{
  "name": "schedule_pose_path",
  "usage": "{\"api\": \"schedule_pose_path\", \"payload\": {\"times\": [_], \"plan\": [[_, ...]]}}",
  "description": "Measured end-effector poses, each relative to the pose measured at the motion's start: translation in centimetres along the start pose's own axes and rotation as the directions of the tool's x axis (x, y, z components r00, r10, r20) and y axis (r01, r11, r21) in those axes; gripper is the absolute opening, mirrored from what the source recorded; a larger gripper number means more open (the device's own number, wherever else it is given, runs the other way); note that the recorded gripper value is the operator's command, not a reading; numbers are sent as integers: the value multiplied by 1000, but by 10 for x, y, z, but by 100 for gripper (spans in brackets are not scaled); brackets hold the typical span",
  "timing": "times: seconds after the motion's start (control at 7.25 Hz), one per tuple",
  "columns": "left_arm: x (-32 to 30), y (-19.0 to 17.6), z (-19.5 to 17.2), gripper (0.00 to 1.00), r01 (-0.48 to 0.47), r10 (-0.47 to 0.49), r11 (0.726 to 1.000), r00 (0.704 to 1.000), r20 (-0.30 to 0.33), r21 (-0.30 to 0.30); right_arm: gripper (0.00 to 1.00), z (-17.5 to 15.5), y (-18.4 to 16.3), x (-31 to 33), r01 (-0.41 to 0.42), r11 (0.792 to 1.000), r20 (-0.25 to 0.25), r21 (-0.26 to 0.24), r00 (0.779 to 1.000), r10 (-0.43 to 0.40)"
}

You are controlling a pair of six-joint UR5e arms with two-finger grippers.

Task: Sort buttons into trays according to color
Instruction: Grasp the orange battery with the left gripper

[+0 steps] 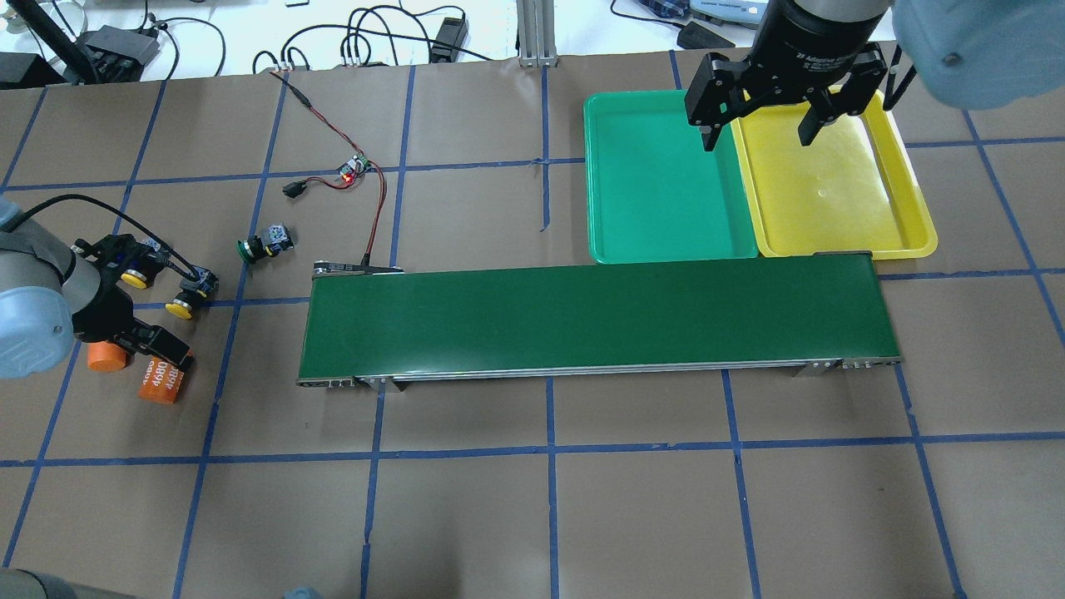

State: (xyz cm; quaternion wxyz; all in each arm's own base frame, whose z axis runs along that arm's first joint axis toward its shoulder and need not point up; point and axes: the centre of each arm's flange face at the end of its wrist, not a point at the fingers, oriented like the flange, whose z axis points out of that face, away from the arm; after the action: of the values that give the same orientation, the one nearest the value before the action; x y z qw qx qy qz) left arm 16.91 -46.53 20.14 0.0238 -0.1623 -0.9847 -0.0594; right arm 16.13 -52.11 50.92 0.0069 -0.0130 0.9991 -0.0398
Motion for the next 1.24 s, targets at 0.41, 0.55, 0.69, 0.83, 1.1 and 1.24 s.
{"api": "schedule_pose_path", "payload": {"times": [0.41, 0.55, 0.69, 0.83, 1.1, 1.24], "plan": [[-6, 5, 18, 38, 20, -19, 998, 999, 28, -54, 100, 2, -1, 0, 0, 1000, 0, -1, 1000, 0], [-7, 5, 23, 0, 23, -21, 998, 999, 25, -65, 100, 3, -2, 0, 0, 1000, 0, 3, 1000, 0], [-7, 5, 25, 0, 25, -24, 997, 999, 23, -69, 100, 5, -3, 0, 1, 1000, -1, 7, 1000, -1], [-8, 4, 21, 0, 24, -22, 998, 999, 29, -65, 100, 6, -4, 0, 1, 1000, 0, 8, 1000, -1], [0, -4, -10, 0, -2, 4, 1000, 998, 70, -27, 100, 6, -4, -1, 3, 1000, 1, 10, 1000, -3], [23, -21, -41, 0, -69, 68, 998, 993, 99, 5, 100, 6, -4, -1, 4, 1000, 0, 10, 1000, -4]]}}
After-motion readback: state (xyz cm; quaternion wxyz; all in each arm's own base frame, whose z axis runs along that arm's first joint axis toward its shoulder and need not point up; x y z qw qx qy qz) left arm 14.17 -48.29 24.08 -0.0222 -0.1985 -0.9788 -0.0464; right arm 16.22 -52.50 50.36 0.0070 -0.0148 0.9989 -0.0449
